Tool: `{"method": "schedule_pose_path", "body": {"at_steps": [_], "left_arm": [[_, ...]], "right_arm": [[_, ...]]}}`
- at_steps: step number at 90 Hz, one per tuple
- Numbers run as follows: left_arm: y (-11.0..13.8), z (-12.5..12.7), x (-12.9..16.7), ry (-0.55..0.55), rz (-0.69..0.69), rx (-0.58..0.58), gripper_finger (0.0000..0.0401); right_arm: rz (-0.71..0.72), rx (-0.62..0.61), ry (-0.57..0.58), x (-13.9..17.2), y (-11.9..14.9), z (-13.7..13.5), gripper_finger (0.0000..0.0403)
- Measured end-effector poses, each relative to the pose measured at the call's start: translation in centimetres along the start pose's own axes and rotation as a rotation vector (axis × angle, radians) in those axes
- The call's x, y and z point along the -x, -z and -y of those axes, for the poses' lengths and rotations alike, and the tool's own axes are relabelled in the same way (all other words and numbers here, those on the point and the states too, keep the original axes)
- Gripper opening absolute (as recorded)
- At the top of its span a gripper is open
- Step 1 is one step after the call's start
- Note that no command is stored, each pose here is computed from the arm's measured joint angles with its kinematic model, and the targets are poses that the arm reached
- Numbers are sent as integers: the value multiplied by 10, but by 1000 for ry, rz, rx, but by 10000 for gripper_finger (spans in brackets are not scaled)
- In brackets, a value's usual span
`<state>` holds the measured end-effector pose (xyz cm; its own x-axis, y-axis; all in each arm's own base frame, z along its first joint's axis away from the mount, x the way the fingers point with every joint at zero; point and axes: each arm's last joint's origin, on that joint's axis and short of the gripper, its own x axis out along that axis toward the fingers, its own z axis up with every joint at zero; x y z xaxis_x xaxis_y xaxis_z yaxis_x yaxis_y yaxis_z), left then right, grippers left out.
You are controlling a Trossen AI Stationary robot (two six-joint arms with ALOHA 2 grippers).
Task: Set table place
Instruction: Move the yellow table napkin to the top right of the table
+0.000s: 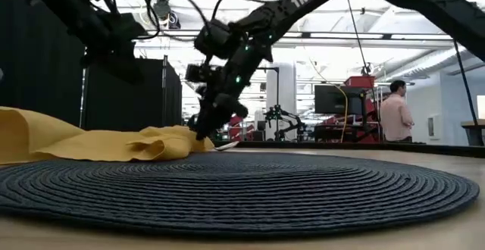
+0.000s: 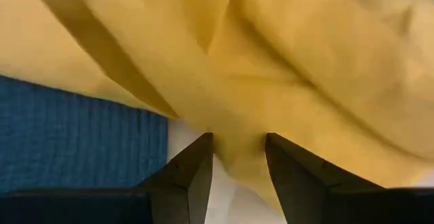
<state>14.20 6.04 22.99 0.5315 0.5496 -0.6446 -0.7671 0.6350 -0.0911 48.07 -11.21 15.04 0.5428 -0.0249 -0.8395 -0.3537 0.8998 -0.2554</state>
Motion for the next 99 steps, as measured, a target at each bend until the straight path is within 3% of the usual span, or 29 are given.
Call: {"method": "schedule_pose_path", "body": {"at_steps": [14,30,50,82,99], "left_arm": [[0,0,0,3,0,0,109],[0,0,0,5,-1,-1,109],[0,0,0,6,1,-7,109],[-5,3,0,27,52,-5,109],[-5,3,0,27,51,-6,109]], "right_arm": [[-7,-8,13,-2,1,0,111],[-18,9,24,-3,1,0,14],[-56,-5,75,5,-3,-1,1],[59,-52,144,120,-40,-5,0],[-82,-145,206,194,-26,-13,0]]}}
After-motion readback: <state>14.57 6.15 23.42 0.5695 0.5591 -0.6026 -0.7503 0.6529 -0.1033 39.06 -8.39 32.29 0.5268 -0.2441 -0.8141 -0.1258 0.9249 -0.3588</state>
